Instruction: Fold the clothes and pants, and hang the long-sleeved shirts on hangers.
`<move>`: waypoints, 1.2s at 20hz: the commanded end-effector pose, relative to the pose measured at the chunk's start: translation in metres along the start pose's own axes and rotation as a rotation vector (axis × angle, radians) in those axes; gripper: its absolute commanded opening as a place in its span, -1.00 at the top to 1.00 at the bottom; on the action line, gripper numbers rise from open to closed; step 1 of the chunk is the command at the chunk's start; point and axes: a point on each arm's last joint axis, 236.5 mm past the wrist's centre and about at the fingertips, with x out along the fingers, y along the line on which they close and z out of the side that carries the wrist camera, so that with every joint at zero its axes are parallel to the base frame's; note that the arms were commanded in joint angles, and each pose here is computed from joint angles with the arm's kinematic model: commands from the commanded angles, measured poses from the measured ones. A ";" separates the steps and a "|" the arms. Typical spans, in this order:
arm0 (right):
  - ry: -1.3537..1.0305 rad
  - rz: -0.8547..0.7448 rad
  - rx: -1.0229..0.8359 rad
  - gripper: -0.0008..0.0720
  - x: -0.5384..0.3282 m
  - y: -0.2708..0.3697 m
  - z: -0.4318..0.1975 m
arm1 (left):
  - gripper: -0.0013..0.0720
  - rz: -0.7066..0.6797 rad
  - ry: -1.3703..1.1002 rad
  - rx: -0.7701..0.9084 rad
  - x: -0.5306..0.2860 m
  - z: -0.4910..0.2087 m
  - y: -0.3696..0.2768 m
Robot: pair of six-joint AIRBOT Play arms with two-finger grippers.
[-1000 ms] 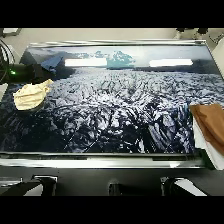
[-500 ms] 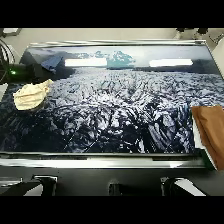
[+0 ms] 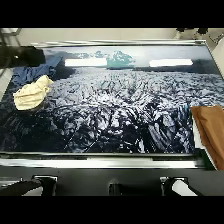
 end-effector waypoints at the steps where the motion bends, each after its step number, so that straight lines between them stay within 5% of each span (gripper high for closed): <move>1: 0.379 0.044 -0.237 -0.91 0.047 0.106 -0.121 | -0.95 0.154 0.416 -0.015 0.040 -0.097 0.017; 4: 0.805 0.076 -0.359 -0.86 0.062 0.139 -0.253 | -0.97 0.040 0.642 -0.065 0.059 -0.179 -0.010; 8: 0.871 0.058 -0.340 -0.76 0.078 0.152 -0.314 | -0.96 -0.015 0.506 -0.136 0.065 -0.204 -0.028; 24: 0.864 0.022 -0.353 -0.76 0.083 0.141 -0.315 | -0.96 -0.002 0.556 -0.137 0.064 -0.217 -0.023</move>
